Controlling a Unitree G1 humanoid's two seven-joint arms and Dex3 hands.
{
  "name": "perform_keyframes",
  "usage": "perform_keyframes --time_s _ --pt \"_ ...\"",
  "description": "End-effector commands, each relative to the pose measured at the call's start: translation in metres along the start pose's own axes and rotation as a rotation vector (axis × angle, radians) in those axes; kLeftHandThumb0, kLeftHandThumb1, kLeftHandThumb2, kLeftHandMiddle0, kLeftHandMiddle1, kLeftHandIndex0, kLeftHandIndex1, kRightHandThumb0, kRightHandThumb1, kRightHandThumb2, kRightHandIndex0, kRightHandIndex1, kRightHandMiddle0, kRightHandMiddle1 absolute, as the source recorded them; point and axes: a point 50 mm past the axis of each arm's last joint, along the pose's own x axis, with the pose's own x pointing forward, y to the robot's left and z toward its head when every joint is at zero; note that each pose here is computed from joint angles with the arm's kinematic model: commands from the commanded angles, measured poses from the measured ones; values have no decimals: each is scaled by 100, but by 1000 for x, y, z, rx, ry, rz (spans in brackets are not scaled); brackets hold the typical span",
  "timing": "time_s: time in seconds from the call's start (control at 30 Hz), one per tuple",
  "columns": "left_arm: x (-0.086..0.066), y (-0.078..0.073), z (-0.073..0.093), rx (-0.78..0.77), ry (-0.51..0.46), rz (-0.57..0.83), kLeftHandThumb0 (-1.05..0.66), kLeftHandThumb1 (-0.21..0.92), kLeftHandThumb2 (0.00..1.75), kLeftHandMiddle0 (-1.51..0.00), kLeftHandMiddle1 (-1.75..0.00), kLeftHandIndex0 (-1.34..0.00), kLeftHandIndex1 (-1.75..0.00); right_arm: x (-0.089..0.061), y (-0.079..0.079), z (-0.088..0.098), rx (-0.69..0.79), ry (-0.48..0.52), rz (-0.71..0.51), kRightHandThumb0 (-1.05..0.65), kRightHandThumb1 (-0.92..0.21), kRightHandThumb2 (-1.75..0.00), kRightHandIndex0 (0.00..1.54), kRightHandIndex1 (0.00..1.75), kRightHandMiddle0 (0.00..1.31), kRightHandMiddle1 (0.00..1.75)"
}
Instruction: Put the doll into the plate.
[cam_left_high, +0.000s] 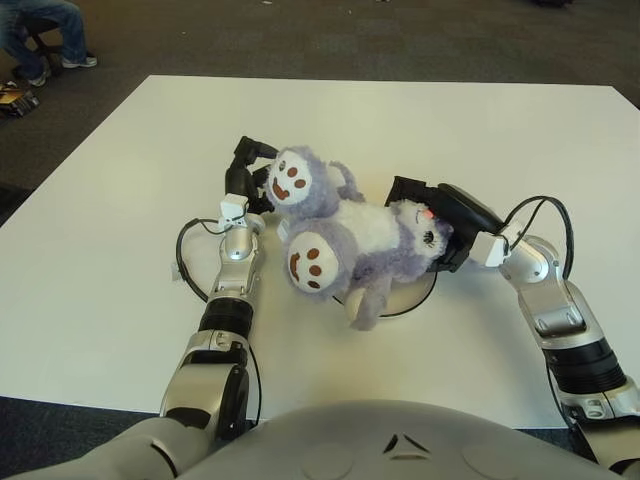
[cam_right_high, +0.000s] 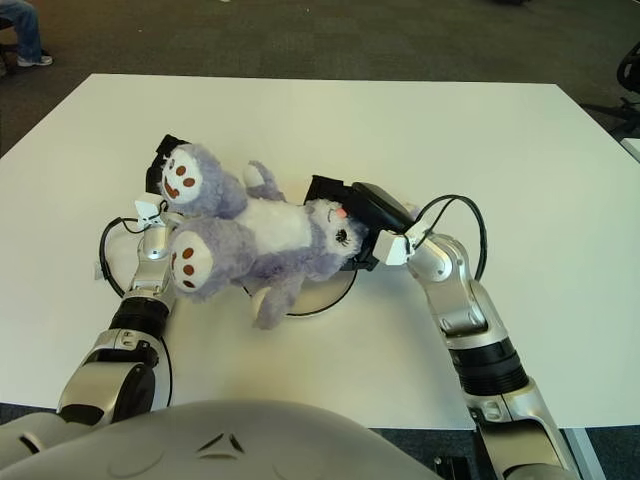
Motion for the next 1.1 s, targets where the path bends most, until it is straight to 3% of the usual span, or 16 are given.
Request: perform_keyframes --time_s 0.0,0.7,0.9,1.0,1.07 --pt "-35 2 -33 20 153 11 -42 51 107 -117 -175 -46 -175 5 -4 2 -25 -22 -17 0 -3 -150 87 132 76 175" --pt "-36 4 -32 14 143 10 -42 50 108 -117 -175 -46 -175 12 -3 -3 -2 27 -53 0 -6 -147 87 133 72 175" --pt "-36 5 -31 14 143 10 -42 50 108 -117 -175 -46 -175 12 -4 -3 -9 63 -60 0 -23 -139 70 166 47 172" --pt "-36 5 -31 15 142 8 -42 50 108 -117 -175 -46 -175 11 -5 -2 -9 77 -64 -1 -31 -129 65 172 46 161" --pt "-36 5 -32 13 145 5 -42 50 108 -117 -175 -46 -175 10 -7 -2 -7 85 -64 -1 -35 -125 57 173 44 165"
